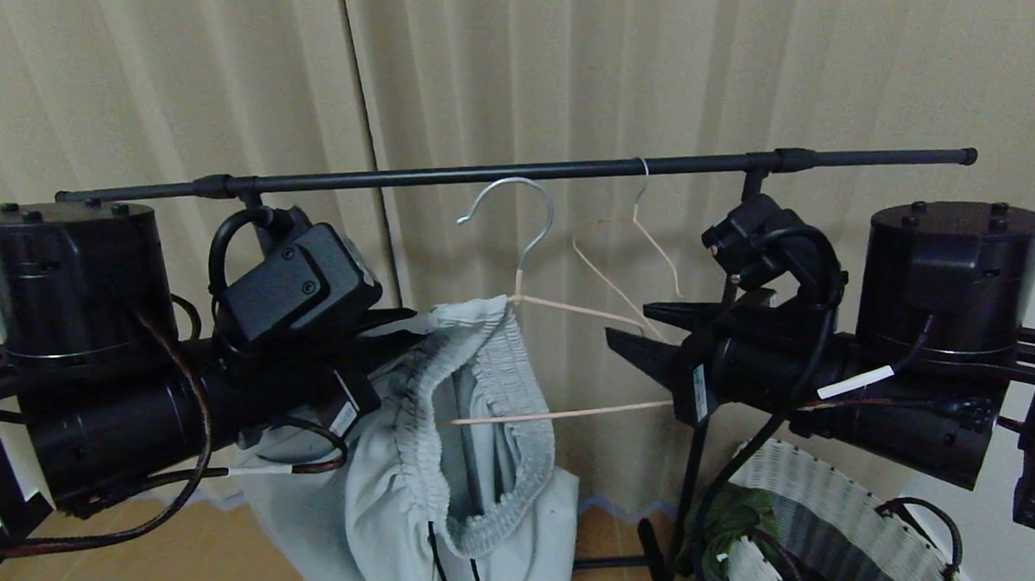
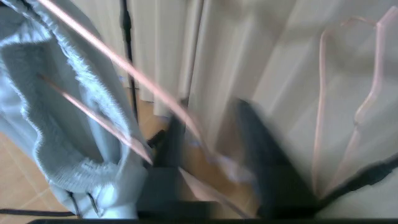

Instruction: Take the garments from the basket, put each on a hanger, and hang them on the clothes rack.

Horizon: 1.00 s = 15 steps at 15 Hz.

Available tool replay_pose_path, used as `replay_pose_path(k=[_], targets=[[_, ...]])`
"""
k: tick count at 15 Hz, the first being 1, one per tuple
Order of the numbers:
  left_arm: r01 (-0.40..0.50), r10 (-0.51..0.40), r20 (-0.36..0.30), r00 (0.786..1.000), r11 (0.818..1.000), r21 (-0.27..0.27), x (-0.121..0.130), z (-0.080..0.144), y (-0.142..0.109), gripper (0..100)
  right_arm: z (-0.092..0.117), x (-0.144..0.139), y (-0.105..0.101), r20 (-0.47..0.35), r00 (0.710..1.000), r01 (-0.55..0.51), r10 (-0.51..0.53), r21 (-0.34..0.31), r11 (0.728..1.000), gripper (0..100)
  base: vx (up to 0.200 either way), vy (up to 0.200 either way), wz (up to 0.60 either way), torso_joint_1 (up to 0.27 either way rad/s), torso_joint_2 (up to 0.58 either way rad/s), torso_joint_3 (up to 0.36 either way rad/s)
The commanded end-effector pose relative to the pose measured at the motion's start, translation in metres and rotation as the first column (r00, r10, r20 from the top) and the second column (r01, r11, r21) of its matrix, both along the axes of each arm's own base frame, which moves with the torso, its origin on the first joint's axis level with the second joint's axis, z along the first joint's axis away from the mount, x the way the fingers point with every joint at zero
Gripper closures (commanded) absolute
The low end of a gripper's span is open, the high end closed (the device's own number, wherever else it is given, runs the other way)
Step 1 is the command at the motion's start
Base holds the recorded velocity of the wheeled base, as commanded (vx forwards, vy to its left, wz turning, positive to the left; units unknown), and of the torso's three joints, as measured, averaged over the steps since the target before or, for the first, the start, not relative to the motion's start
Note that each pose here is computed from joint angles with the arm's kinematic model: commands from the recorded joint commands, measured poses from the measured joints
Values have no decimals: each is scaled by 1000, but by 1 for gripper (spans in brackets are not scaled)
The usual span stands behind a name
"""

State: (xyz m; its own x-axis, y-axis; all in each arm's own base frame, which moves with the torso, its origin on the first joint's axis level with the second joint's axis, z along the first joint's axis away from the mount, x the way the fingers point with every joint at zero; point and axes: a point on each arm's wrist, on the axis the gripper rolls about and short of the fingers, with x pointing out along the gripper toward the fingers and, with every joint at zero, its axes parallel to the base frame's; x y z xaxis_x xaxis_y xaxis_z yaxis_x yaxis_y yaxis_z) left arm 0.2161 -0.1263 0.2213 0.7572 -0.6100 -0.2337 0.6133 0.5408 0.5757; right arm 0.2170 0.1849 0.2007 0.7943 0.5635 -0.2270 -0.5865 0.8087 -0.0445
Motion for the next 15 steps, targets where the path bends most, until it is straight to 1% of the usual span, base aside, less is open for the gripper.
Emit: replay_pose_path(k=[1, 2, 4, 5, 6, 7, 8, 9, 10, 11, 12, 13, 14, 15], targets=[[1, -1, 9, 1000, 1000, -5, 0, 2, 0, 100, 1, -1, 0, 2, 1000, -4, 4, -3, 1000, 0, 0, 0, 0, 0, 0, 0], [-7, 7, 7, 1000, 1000, -5, 0, 2, 1, 100, 1, -1, -1, 2, 1000, -1, 1, -3, 1000, 0, 0, 0, 0, 0, 0, 0], [-76, 76, 5, 997, 997, 7, 5, 0, 8, 100, 5, -4, -5, 13, 1000, 3, -3, 11, 1000, 0, 0, 0, 0, 0, 0, 0], [-128, 128, -1, 992, 992, 5, 8, -1, 13, 100, 9, -4, -9, 24, 1000, 15, -15, 18, 1000, 0, 0, 0, 0, 0, 0, 0], [-128, 128, -1, 992, 992, 5, 8, -1, 13, 100, 9, -4, -9, 24, 1000, 15, -15, 18, 1000, 0, 0, 0, 0, 0, 0, 0], [-218, 217, -35, 976, 976, -28, 10, -2, 17, 100, 10, -5, -14, 28, 999, 25, -26, 21, 999, 0, 0, 0, 0, 0, 0, 0], [-276, 272, -70, 960, 959, -62, 10, -3, 19, 100, 9, -7, -18, 24, 999, 31, -32, 18, 999, 0, 0, 0, 0, 0, 0, 0], [-313, 305, -91, 948, 946, -88, 10, -3, 20, 100, 6, -7, -21, 16, 999, 39, -40, 14, 999, 0, 0, 0, 0, 0, 0, 0], [-342, 331, -108, 938, 934, -105, 10, -3, 22, 100, 6, -8, -22, 16, 999, 43, -43, 14, 999, 0, 0, 0, 0, 0, 0, 0], [-356, 345, -111, 932, 928, -110, 11, -3, 24, 100, 6, -9, -23, 15, 999, 43, -43, 13, 999, 0, 0, 0, 0, 0, 0, 0], [-400, 387, -121, 914, 909, -119, 14, -4, 30, 100, 5, -10, -24, 14, 999, 43, -43, 12, 999, 0, 0, 0, 0, 0, 0, 0], [-416, 402, -125, 907, 901, -124, 15, -4, 32, 100, 5, -10, -25, 14, 999, 43, -43, 12, 999, 0, 0, 0, 0, 0, 0, 0], [-432, 413, -144, 899, 889, -149, 17, -4, 34, 100, 2, -12, -25, 3, 999, 42, -42, 4, 999, 0, 0, 0, 0, 0, 0, 0], [-436, 409, -167, 897, 880, -186, 17, -2, 33, 100, -2, -13, -26, -8, 999, 40, -40, -2, 999, 0, 0, 0, 0, 0, 0, 0]])
